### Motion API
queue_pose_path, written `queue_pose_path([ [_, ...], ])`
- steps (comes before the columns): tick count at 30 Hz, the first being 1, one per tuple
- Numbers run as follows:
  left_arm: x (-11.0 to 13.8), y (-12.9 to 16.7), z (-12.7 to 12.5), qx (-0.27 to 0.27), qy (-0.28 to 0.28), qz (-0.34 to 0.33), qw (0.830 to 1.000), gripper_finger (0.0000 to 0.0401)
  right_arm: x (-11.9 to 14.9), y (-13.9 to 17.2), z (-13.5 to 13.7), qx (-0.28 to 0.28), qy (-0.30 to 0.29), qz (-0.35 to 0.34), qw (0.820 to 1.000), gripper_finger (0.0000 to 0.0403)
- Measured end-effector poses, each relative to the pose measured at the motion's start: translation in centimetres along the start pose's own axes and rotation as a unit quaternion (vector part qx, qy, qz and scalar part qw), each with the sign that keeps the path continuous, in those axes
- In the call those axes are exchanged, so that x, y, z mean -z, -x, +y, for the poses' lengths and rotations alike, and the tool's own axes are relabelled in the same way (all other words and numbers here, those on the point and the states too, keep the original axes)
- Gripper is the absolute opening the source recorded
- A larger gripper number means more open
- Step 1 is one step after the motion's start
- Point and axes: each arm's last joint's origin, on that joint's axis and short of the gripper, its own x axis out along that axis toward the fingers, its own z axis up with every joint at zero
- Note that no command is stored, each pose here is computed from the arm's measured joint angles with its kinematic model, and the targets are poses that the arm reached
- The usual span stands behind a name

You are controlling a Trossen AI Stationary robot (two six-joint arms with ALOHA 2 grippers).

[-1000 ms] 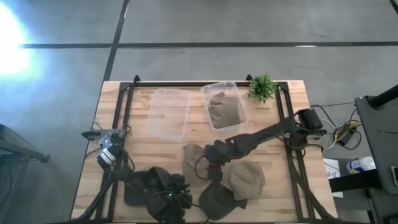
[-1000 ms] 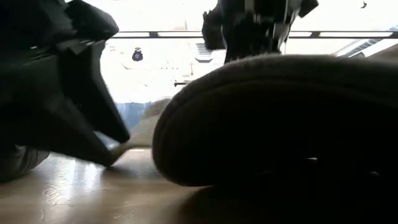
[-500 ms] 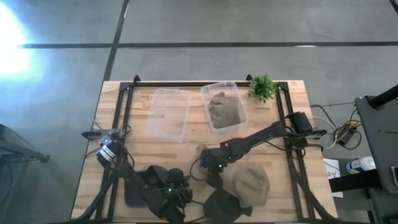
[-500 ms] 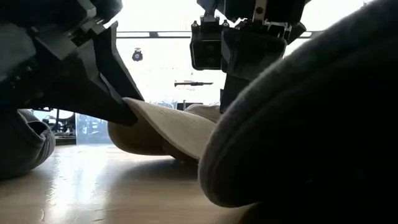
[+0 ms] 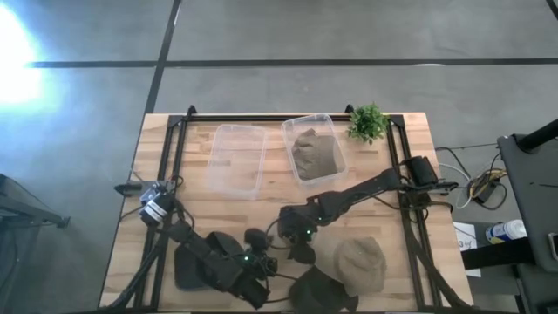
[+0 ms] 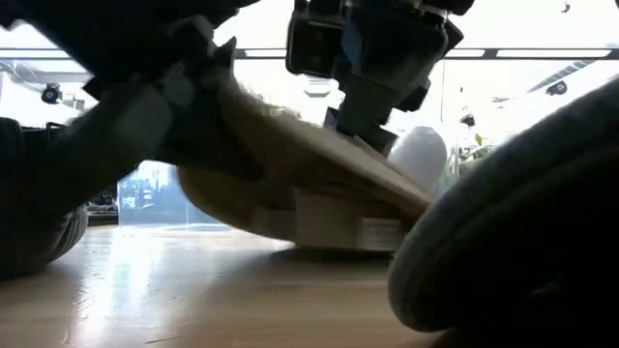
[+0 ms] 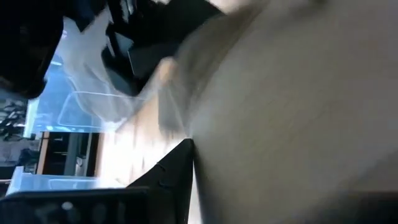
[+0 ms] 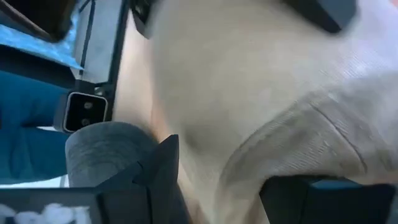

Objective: Pick & Place hat
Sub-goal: Put the left brown cap into the right transparent bin

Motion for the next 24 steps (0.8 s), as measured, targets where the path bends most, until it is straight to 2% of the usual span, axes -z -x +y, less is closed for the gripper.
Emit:
queue_pose_path([
  [4,-0.5,-0.1,0.4,0.004,0.005,0.001,1.0,0.0113,-0.2,0.1,0.1,-0.002,0.016,-0.003,1.0,0.0186],
  [7,-1.3,0.2,0.8,0.017,-0.002,0.001,1.0,0.0076,-0.2,0.1,0.2,-0.006,0.027,-0.001,1.0,0.0186],
  [10,-1.7,0.5,1.1,0.023,-0.033,0.0,0.999,0.0024,-0.4,0.4,0.5,-0.016,0.026,0.005,1.0,0.0186],
  [14,-2.4,1.1,2.0,0.024,-0.031,0.01,0.999,0.0012,-0.5,1.3,0.9,-0.005,0.025,0.013,1.0,0.0189],
  [19,-2.8,2.5,4.0,0.015,-0.021,0.029,0.999,0.0006,-1.0,4.6,2.2,0.02,0.037,-0.013,0.999,0.0189],
  [24,-3.3,4.8,7.4,0.021,0.038,0.019,0.999,0.0005,-0.9,9.6,4.2,0.078,0.051,-0.05,0.994,0.0189],
])
